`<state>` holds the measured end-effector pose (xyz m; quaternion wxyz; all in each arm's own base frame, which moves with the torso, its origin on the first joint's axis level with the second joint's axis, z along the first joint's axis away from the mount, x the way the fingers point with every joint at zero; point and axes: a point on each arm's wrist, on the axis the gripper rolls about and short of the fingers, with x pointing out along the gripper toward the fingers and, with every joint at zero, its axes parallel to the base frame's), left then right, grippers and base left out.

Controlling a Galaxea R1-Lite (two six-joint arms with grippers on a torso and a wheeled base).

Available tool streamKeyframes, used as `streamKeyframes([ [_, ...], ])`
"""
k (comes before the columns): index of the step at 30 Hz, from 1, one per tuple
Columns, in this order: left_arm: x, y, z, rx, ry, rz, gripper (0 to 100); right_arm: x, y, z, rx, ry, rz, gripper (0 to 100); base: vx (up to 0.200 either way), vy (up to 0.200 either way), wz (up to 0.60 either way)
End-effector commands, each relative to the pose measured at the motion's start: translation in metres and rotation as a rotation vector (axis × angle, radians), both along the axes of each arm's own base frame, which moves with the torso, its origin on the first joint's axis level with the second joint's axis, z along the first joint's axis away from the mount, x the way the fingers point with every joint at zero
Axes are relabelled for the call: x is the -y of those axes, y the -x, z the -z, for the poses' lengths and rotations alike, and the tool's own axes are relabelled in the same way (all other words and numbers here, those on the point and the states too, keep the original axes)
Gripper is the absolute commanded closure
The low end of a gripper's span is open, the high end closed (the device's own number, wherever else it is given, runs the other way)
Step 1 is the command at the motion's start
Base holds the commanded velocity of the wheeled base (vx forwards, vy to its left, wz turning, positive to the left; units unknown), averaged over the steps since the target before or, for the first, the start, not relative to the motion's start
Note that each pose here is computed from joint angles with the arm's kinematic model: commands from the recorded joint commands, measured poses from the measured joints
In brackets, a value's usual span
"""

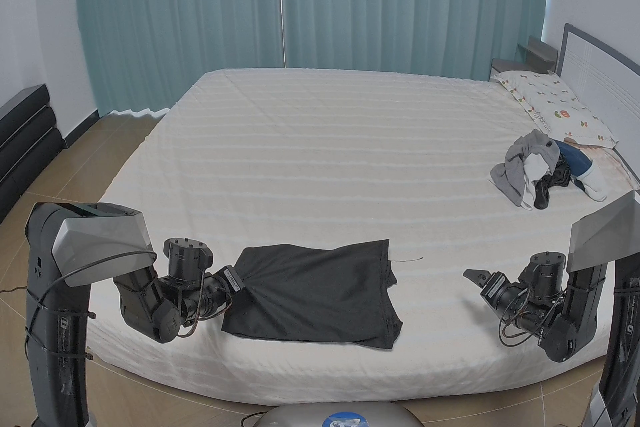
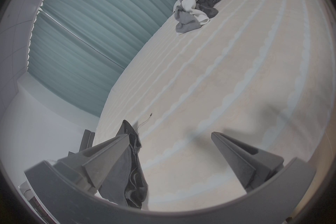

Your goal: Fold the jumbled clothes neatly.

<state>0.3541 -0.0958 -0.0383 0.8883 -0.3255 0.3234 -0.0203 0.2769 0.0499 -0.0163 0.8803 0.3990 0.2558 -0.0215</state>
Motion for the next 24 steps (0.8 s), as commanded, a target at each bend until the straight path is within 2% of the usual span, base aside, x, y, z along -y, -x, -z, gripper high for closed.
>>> streamKeyframes([
  [1, 0.0, 0.0, 0.0, -0.001, 0.001, 0.0, 100, 0.0, 0.0, 0.0, 0.008, -0.002, -0.001, 0, 0.0, 0.2, 0.0],
  [5, 0.0, 0.0, -0.001, 0.001, 0.001, -0.004, 100, 0.0, 0.0, 0.0, 0.005, -0.001, -0.001, 0, 0.0, 0.2, 0.0],
  [7, 0.0, 0.001, -0.006, 0.004, 0.027, -0.022, 100, 0.0, 0.0, 0.0, 0.006, -0.001, -0.001, 0, 0.0, 0.2, 0.0],
  [17, 0.007, 0.009, -0.006, -0.02, 0.04, -0.006, 100, 0.0, 0.0, 0.0, 0.008, -0.002, -0.001, 0, 0.0, 0.0, 0.0],
  [18, 0.007, 0.009, -0.006, -0.021, 0.039, -0.006, 0, 0.0, 0.0, 0.0, 0.008, -0.002, 0.001, 0, 0.0, 0.0, 0.0],
  [24, 0.006, 0.011, -0.006, -0.023, 0.04, -0.007, 0, 0.0, -0.001, -0.001, 0.011, -0.001, 0.0, 0, 0.0, 0.0, 0.0],
])
